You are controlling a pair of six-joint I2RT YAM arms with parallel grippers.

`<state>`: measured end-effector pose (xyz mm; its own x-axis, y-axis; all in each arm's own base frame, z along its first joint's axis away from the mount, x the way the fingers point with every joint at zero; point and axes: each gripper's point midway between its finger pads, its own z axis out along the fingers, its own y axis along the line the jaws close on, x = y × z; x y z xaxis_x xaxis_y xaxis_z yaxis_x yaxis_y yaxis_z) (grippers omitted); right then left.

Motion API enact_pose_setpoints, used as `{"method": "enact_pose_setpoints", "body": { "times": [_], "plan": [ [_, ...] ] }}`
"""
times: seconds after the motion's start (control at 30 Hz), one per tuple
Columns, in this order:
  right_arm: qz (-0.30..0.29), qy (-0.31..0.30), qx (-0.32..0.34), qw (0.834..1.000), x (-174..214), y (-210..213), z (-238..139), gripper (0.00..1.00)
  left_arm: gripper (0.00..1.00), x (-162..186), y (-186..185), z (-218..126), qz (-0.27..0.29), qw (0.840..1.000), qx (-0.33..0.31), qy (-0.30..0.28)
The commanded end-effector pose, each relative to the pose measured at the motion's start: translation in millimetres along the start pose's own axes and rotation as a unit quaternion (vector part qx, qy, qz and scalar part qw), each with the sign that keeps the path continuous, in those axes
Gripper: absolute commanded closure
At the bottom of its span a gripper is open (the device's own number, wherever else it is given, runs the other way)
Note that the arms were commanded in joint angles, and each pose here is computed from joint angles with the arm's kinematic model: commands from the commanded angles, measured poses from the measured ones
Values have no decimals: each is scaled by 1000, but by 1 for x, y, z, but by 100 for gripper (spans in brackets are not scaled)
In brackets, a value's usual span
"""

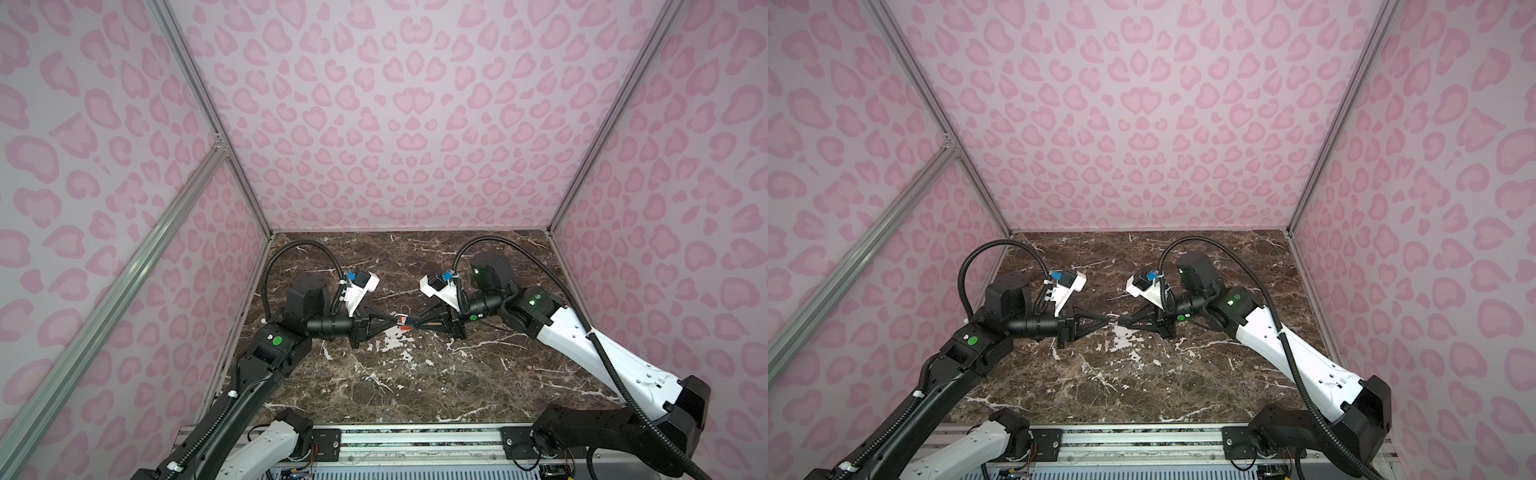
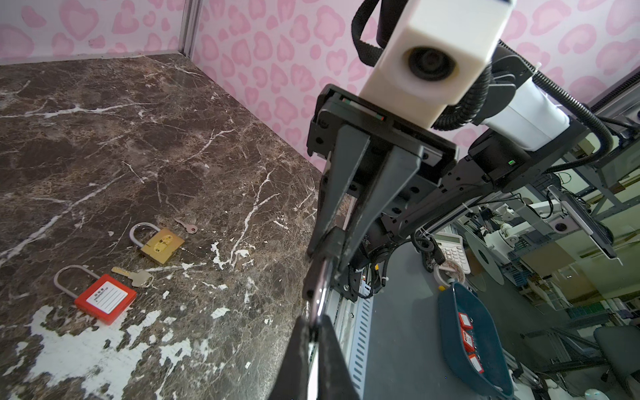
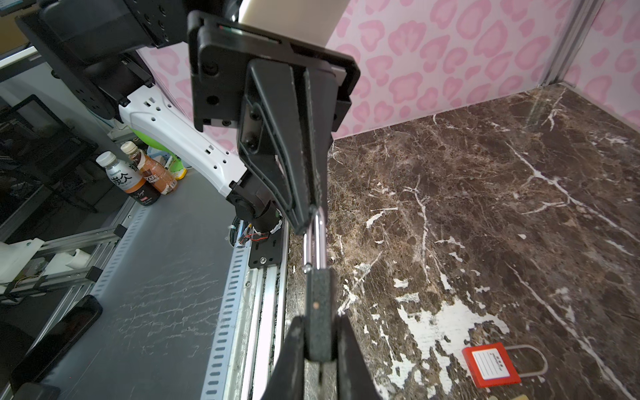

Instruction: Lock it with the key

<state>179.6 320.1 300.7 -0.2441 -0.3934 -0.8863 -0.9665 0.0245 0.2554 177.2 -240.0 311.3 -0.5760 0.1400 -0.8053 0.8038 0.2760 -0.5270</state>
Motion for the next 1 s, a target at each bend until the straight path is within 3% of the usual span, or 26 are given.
{"method": "enact_pose_setpoints", "body": {
  "times": [0.0, 0.43, 0.67, 0.97],
  "plan": [
    [-10, -12, -20, 1000, -8, 6, 1, 100, 96, -6, -5, -1, 14, 1000, 11, -6],
    [-2, -33, -46, 998, -19, 13, 4, 100, 97, -8, 0, -1, 14, 1000, -4, -12],
    [7, -19, -54, 998, -15, 16, 3, 100, 96, -12, -3, -10, 51, 998, -29, -28],
    [7, -34, -66, 997, -21, 20, 2, 100, 96, -9, 8, -12, 51, 996, -62, -24]
  ]
}}
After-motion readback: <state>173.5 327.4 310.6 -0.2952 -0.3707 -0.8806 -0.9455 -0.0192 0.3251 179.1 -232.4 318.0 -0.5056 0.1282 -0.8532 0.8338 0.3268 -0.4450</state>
